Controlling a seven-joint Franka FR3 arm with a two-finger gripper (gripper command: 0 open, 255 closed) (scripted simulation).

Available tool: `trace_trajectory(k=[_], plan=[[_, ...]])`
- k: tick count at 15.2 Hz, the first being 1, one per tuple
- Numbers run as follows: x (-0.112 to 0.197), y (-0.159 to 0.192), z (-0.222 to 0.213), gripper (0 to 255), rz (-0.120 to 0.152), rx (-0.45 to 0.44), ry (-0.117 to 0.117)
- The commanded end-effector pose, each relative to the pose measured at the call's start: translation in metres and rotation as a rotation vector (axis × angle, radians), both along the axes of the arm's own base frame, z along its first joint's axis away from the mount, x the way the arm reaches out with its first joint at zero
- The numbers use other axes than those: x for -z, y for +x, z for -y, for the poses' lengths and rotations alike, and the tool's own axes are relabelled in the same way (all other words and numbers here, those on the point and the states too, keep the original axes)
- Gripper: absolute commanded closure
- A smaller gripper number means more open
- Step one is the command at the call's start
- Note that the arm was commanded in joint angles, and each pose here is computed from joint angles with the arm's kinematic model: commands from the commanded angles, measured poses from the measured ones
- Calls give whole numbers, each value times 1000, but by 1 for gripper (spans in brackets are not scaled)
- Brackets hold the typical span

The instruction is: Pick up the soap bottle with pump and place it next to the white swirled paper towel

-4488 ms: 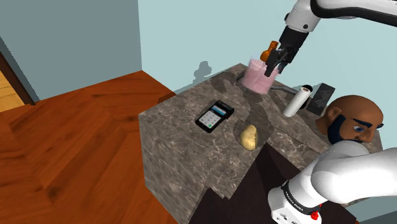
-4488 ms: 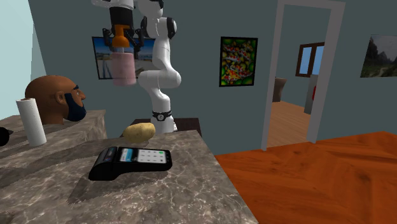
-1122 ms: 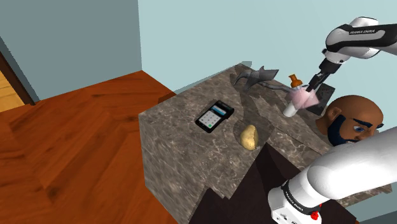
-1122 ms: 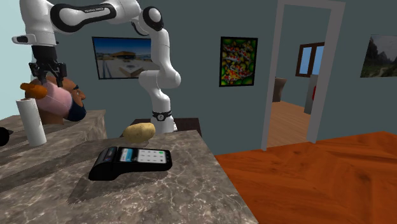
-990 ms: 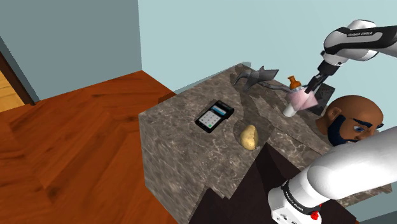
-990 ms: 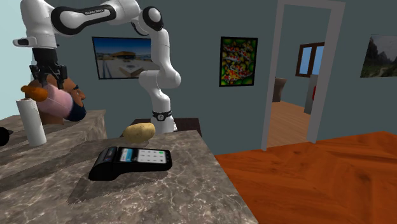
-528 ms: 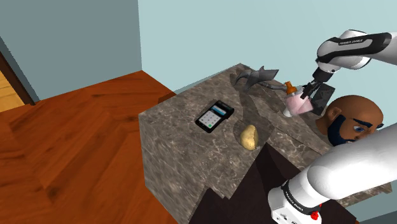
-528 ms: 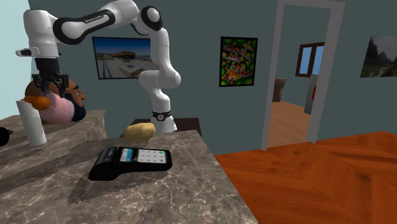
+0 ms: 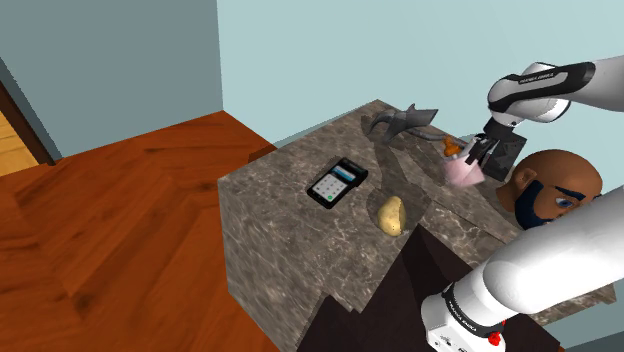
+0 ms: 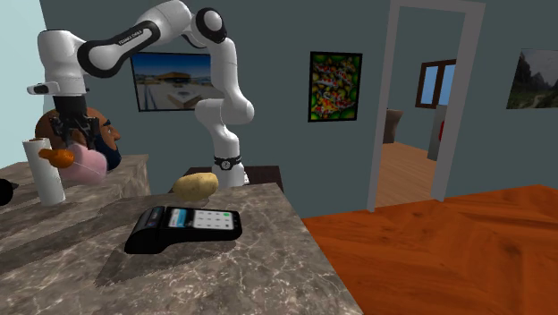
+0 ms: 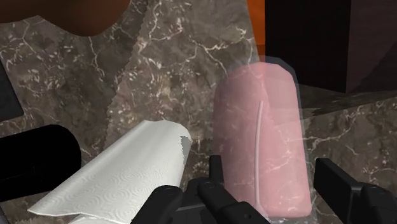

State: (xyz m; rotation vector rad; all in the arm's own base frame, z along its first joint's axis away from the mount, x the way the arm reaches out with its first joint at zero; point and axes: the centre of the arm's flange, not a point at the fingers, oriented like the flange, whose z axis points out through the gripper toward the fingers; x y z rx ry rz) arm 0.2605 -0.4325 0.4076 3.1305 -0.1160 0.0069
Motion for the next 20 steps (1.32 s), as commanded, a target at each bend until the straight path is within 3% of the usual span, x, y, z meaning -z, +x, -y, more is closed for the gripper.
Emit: trace_trajectory(k=[1,11,19,20], plan=[[11,0,0,255,1,0,-1],[67,0,0,255,1,0,-1],[67,0,0,255,1,0,-1],[67,-1,1,0,1,0,-1]])
